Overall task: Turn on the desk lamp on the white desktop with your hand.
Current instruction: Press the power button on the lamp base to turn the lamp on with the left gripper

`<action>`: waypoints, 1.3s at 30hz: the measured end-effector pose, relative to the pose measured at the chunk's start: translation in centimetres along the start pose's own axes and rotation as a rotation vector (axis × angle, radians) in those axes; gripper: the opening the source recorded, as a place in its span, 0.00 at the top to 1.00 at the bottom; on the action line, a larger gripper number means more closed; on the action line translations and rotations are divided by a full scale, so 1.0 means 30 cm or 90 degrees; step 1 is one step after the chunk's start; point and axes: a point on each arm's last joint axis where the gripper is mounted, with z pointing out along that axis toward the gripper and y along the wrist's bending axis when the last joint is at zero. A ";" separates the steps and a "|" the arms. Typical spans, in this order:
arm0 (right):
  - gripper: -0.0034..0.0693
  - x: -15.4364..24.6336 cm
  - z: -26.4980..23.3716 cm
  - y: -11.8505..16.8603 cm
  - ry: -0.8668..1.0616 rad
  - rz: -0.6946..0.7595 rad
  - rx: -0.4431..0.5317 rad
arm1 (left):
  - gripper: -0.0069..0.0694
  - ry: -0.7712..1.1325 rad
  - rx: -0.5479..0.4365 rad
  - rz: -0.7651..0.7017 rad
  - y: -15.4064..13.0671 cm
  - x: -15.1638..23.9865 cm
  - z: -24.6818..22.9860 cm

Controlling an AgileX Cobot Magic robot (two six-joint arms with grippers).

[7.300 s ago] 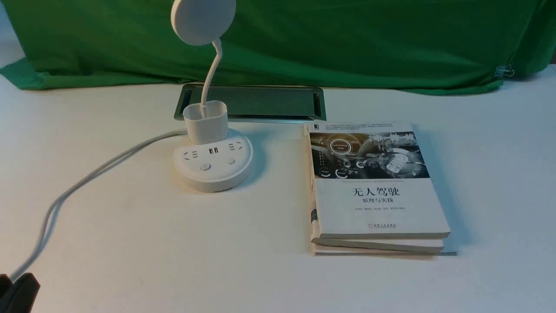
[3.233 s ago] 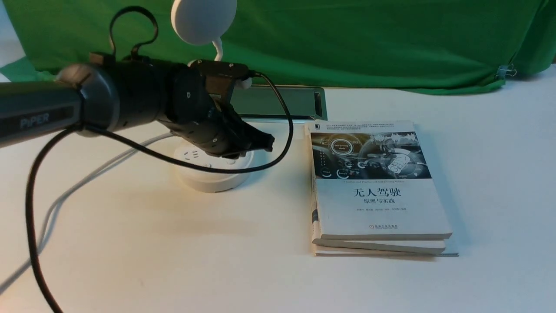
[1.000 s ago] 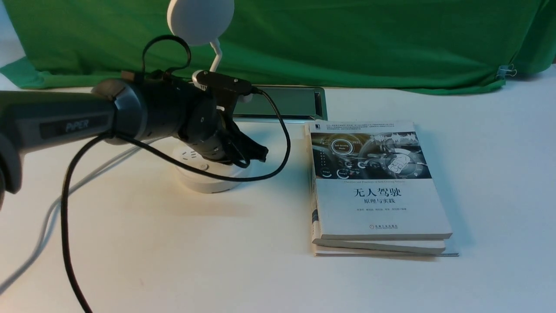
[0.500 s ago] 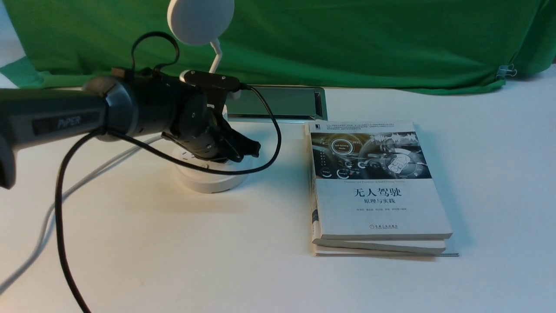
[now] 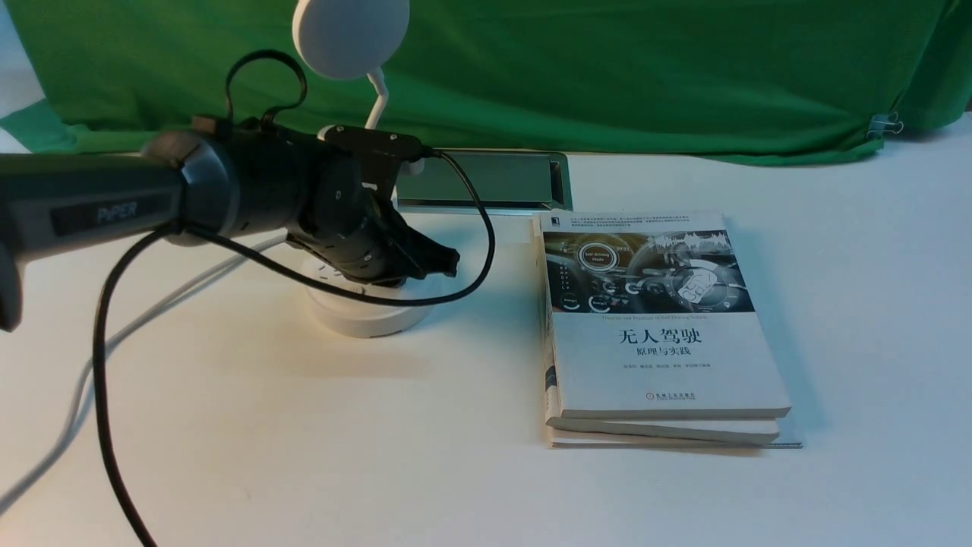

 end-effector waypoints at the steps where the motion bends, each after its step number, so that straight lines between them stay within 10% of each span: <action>1: 0.62 0.000 0.000 0.000 0.000 0.000 0.000 | 0.91 0.000 0.000 0.001 0.000 0.000 0.003; 39: 0.62 -0.001 0.000 0.000 -0.001 0.000 0.000 | 0.91 0.033 0.003 -0.006 -0.003 0.001 -0.010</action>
